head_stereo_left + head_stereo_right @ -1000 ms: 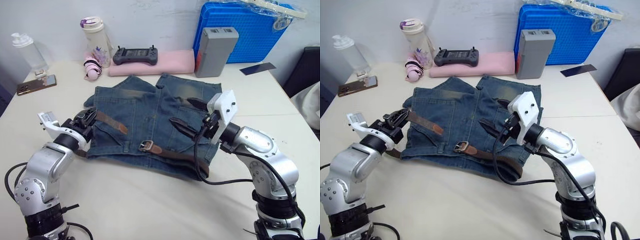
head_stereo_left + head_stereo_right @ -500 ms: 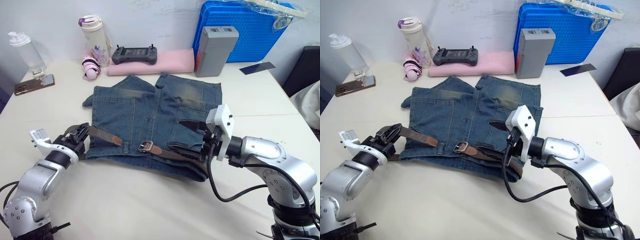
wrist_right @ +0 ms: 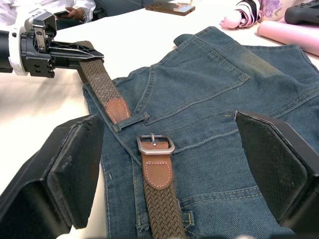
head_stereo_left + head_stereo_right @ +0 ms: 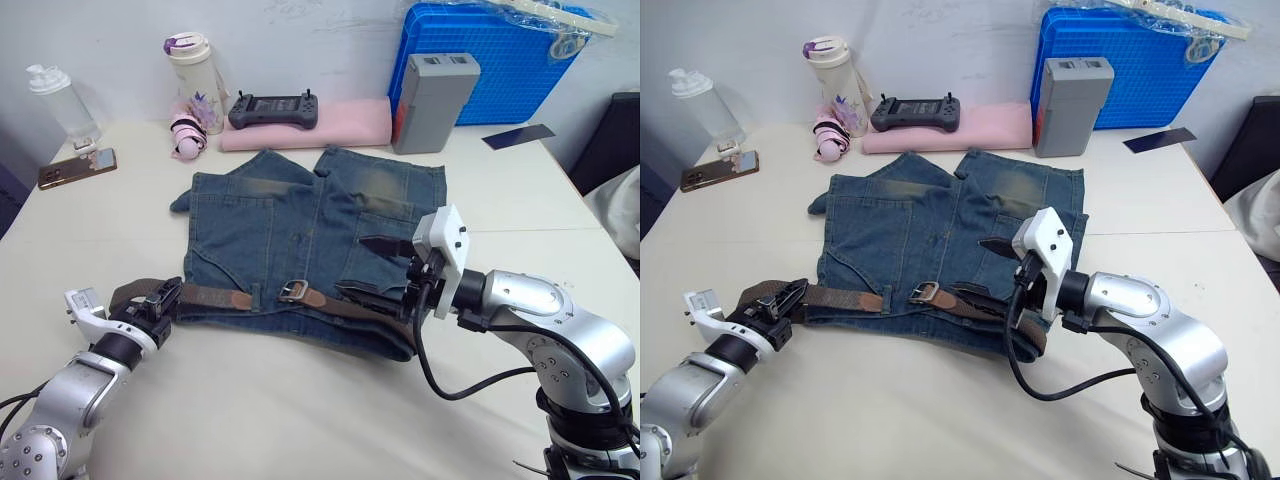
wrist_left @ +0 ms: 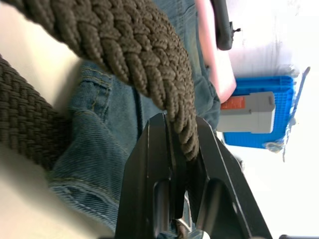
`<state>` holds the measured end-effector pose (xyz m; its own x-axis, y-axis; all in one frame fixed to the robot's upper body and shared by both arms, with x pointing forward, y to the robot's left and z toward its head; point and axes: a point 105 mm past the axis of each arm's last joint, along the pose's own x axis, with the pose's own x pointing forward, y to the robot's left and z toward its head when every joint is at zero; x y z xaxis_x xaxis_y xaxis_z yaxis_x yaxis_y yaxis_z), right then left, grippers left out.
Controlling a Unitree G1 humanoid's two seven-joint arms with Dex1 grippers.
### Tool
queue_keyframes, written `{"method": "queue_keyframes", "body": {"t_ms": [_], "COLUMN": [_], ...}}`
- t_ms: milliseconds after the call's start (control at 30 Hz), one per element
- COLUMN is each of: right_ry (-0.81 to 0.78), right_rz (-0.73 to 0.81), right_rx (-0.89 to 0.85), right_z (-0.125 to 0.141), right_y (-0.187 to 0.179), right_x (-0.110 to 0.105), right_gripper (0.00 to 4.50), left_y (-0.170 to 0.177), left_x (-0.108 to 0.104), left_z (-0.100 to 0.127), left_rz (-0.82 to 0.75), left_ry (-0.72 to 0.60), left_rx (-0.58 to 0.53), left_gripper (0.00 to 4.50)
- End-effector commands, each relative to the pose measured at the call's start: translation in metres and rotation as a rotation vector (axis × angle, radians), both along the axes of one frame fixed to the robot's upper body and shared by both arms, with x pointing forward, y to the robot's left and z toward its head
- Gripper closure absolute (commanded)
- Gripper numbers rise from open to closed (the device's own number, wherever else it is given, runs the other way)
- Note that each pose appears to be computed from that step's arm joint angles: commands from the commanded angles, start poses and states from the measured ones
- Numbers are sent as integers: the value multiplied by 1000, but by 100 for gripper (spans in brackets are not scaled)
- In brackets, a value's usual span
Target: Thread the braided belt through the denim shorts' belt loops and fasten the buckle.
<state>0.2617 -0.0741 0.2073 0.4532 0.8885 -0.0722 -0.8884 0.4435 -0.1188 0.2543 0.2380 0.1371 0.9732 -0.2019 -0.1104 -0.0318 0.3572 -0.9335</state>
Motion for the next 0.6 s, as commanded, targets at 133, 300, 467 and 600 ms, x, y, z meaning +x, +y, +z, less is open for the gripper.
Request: {"method": "queue_keyframes", "body": {"t_ms": [133, 300, 467, 600], "right_ry": [-34, -38, -42, -78], "right_rz": [26, 27, 29, 63], "right_rx": [-6, -14, -30, -89], "right_z": [7, 6, 4, -2], "right_y": [2, 2, 4, 9], "right_x": [-4, -4, -5, -8], "right_gripper": [5, 5, 5, 5], "left_y": [-21, -29, -34, -39], "left_x": [10, 16, 18, 26], "left_z": [-3, -7, -18, -20], "left_rz": [-89, -122, -200, -322], "left_ry": [-33, -36, -15, -36], "left_rx": [35, 54, 153, 269], "left_gripper": [450, 450, 450, 450]}}
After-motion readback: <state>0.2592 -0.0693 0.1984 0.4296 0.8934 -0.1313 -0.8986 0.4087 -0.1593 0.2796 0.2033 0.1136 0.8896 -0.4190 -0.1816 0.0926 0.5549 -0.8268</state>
